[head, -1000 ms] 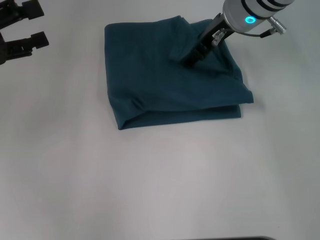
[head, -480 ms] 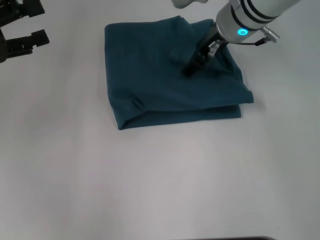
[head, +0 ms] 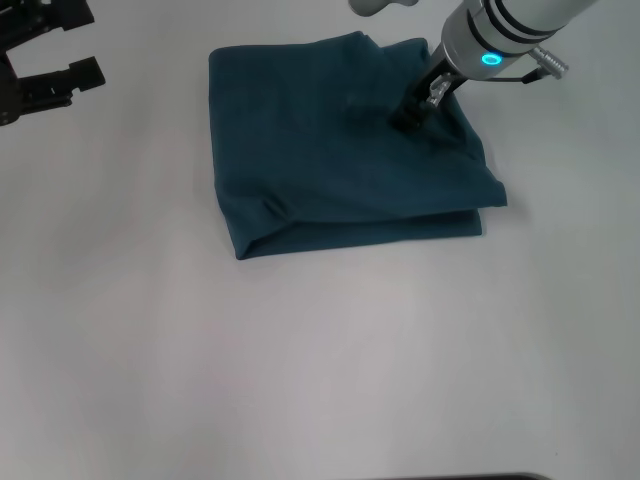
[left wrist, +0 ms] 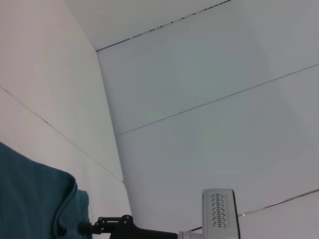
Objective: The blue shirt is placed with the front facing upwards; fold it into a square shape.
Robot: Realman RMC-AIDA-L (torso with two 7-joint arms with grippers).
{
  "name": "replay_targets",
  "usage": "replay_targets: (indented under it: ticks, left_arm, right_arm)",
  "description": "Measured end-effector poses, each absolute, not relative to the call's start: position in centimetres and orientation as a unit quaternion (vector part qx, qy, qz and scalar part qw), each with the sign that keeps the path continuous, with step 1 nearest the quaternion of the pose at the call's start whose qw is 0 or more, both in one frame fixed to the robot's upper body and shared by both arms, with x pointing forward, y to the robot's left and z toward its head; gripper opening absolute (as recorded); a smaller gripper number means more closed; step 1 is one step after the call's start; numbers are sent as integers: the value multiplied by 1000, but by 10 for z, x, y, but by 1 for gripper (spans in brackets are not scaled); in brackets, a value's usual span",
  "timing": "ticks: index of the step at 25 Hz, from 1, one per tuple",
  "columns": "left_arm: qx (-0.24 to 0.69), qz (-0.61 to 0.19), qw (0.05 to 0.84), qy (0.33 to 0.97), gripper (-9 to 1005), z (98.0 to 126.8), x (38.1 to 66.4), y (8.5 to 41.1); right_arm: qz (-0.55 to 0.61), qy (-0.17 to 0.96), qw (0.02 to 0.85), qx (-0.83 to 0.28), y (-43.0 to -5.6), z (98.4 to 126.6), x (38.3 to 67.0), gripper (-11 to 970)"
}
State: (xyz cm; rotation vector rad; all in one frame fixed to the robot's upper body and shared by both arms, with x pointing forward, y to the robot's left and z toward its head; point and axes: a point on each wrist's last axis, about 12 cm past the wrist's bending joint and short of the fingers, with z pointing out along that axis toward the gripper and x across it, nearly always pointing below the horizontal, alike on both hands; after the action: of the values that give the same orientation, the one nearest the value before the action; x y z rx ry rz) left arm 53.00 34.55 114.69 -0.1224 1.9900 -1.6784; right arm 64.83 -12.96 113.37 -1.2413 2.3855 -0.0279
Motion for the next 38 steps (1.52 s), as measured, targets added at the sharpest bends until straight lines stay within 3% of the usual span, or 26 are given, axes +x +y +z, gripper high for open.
replay_targets:
  ticks: [6, 17, 24, 38]
  left_arm:
    - [-44, -622, 267, 735, 949, 1148, 532, 345]
    - [-44, -621, 268, 735, 949, 1148, 533, 345]
    - [-44, -621, 269, 735, 949, 1149, 533, 345]
    - [-48, -621, 269, 735, 949, 1148, 534, 345]
  right_arm:
    - [-9, 866, 223, -448, -131, 1132, 647, 519]
    - [-10, 865, 241, -440, -134, 1149, 650, 45]
    - [-36, 877, 277, -390, -155, 1171, 657, 23]
    - [-28, 888, 270, -372, -156, 1155, 662, 96]
